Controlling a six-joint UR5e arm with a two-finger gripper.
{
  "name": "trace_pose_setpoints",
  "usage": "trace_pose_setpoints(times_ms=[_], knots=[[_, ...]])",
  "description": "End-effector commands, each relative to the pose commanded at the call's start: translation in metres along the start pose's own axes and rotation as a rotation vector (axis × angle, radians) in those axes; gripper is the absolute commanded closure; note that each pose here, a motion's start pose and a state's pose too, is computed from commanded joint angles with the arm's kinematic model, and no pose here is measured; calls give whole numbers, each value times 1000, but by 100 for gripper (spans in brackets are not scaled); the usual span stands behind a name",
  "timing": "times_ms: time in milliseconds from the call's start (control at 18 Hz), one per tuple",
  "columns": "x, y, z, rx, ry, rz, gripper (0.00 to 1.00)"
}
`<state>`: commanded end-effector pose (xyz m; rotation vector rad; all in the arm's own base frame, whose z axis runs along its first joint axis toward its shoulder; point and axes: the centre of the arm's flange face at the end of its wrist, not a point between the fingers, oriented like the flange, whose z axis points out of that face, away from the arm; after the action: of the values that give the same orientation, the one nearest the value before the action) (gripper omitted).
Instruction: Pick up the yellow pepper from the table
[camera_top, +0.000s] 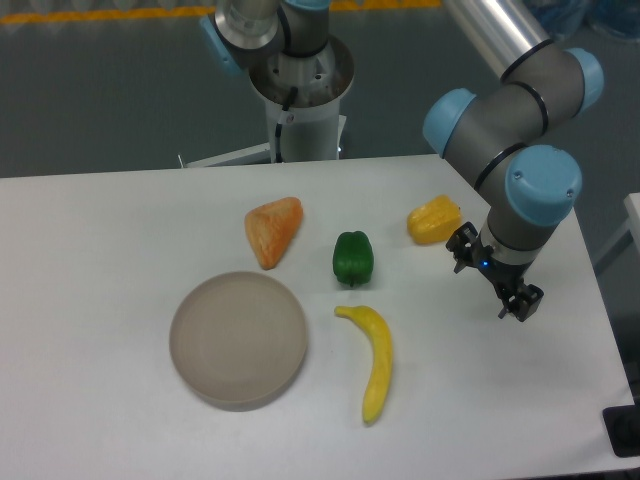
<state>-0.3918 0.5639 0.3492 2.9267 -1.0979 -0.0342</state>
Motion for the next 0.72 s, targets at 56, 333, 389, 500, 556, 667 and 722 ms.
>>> trace_pose_setpoints(times_ms=[56, 333, 389, 500, 556, 667, 722], knots=[[0, 0, 0, -2, 0, 0, 0], [4, 5, 0, -8, 4, 0, 0], [4, 12, 1, -10, 9, 12, 0], [15, 18, 3, -15, 19, 97, 0], [22, 26, 5, -16, 29, 108, 0], [37, 39, 14, -16, 53, 121, 0], [44, 48, 11, -15, 55, 138, 0]])
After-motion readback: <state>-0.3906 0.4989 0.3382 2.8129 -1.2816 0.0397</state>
